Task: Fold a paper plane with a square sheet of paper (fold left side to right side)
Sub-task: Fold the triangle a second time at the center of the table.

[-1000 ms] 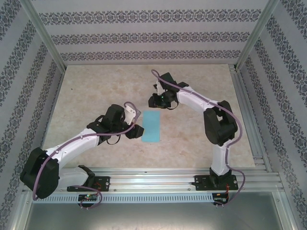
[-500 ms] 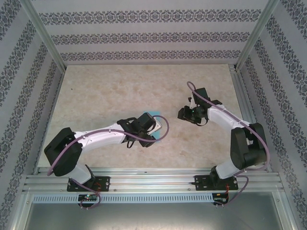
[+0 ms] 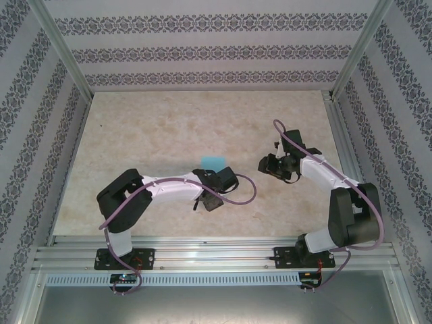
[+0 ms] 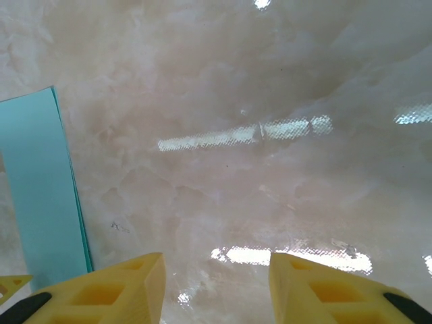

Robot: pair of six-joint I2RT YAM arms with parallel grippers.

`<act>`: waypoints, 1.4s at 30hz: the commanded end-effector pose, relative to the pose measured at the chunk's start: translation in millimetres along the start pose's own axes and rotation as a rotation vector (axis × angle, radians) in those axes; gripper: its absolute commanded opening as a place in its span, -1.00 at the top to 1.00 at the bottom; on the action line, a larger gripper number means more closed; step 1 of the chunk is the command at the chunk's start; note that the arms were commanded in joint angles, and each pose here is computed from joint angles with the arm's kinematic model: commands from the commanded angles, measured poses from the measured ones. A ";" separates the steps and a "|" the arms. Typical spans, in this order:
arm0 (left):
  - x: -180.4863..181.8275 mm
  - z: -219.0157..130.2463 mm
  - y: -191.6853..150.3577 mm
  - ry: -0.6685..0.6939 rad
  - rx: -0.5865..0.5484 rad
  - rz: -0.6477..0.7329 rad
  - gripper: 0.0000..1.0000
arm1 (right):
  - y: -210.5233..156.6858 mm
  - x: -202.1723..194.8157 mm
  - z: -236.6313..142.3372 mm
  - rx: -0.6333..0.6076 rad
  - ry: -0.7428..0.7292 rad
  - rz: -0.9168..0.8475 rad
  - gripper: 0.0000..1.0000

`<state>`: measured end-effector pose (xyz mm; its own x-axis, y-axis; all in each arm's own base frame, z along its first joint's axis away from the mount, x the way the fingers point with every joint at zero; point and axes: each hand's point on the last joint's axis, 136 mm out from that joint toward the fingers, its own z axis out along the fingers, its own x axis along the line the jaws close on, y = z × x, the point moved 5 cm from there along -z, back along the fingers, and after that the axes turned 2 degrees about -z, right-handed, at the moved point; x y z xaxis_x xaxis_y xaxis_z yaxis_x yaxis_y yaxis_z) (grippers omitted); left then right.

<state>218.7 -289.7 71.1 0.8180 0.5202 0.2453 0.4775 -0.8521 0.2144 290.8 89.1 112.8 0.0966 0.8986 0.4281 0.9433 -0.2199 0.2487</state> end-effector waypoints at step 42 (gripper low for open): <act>38.3 -34.6 -0.7 -0.496 -0.352 -0.325 0.92 | -37.5 91.4 32.9 0.090 0.364 -0.127 0.51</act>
<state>233.4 -256.5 92.6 0.7373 0.6395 -0.2178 0.6619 -0.6191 0.4227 272.3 178.4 118.6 -0.1205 0.7529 0.6470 0.9680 -0.0553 0.2447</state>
